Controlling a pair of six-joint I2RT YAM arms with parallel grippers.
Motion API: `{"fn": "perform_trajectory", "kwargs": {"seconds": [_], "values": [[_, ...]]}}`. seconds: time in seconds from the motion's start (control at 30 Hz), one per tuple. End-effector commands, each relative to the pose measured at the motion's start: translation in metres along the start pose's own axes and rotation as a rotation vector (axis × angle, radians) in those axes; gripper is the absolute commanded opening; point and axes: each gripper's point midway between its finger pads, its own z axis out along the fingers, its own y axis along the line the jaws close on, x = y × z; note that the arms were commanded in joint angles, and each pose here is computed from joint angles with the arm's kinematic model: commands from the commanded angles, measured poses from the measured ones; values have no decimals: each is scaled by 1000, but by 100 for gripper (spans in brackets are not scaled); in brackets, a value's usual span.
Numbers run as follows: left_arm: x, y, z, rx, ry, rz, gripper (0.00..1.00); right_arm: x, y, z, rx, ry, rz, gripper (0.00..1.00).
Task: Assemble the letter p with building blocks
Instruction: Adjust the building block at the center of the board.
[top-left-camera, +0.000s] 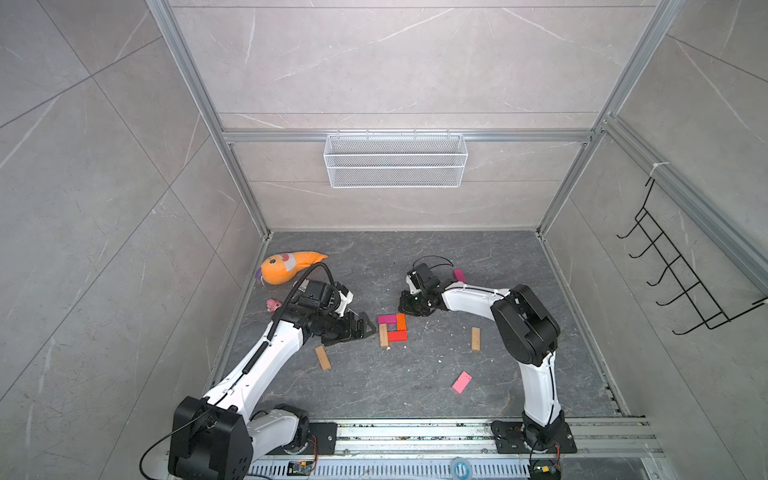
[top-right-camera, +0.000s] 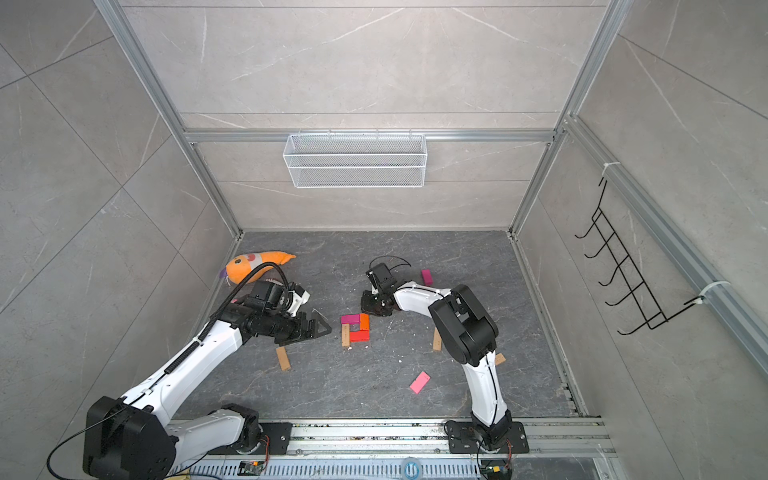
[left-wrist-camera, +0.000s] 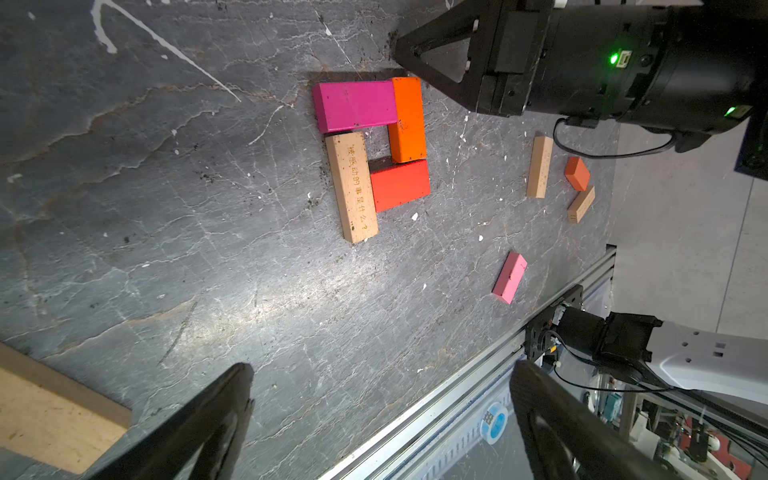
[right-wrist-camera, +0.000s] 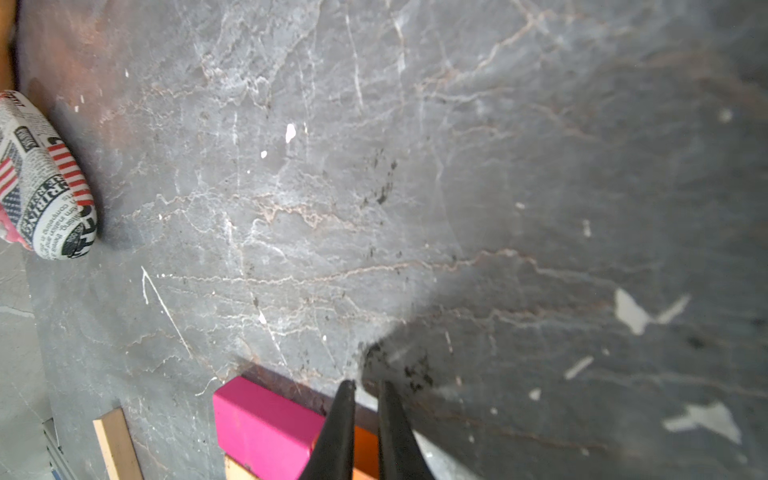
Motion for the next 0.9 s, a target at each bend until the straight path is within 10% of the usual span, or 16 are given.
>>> {"fn": "perform_trajectory", "kwargs": {"seconds": [0.0, 0.43, 0.87], "values": [[-11, 2, -11, -52, -52, 17, 99, 8, -24, 11, 98, 75, 12, 17], [26, 76, -61, -464, -214, -385, 100, -69, 59, -64, -48, -45, -127, 35], [50, 119, -8, -551, -127, -614, 84, -5, 51, -171, -167, -183, -219, 92]]}}
